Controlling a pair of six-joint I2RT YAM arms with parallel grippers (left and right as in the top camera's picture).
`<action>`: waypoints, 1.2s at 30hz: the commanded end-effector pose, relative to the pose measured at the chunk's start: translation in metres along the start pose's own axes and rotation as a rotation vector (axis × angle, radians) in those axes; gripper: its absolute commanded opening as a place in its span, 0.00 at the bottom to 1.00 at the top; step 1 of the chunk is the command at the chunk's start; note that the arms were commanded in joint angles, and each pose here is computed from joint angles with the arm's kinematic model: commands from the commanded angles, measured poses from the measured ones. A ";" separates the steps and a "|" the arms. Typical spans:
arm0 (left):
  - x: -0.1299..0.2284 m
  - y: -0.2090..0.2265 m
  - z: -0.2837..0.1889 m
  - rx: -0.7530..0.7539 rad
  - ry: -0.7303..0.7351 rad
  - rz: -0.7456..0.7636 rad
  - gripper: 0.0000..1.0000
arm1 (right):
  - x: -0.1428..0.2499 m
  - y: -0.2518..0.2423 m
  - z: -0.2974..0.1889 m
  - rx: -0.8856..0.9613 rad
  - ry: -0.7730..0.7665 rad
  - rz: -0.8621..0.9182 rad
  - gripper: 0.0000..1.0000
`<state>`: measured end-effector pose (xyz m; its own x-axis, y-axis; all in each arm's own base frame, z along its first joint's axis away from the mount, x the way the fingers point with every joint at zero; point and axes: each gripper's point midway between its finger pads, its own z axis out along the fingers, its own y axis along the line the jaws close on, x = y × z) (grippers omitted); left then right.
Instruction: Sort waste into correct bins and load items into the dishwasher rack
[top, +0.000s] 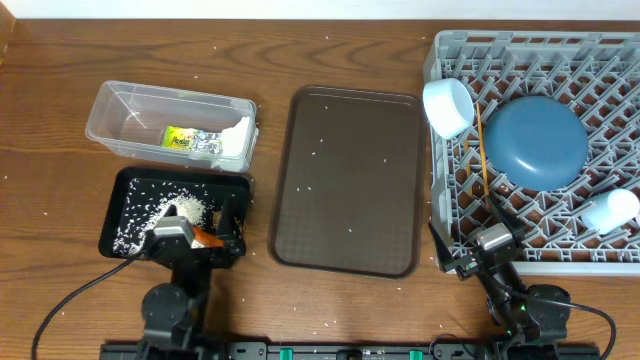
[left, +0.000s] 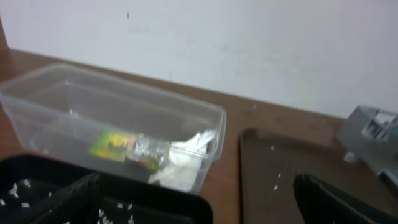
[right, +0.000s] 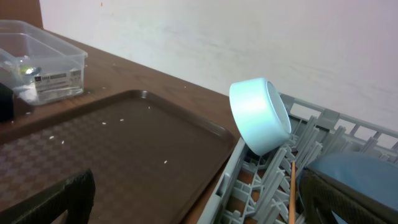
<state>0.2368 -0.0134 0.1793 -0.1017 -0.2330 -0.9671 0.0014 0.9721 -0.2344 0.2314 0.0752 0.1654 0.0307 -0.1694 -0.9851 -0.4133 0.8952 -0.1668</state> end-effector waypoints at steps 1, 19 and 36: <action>0.020 0.004 0.007 -0.001 0.004 0.013 0.98 | 0.000 0.001 0.000 -0.005 -0.003 0.014 0.99; 0.040 0.008 0.011 -0.012 0.049 0.019 0.98 | 0.000 0.001 0.000 -0.005 -0.003 0.014 0.99; 0.040 0.008 0.011 -0.012 0.049 0.019 0.98 | 0.000 0.001 0.000 -0.005 -0.003 0.014 0.99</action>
<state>0.2435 -0.0154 0.1555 -0.1093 -0.2319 -0.9666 0.0054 0.9722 -0.2339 0.2314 0.0752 0.1655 0.0318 -0.1693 -0.9851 -0.4131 0.8952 -0.1672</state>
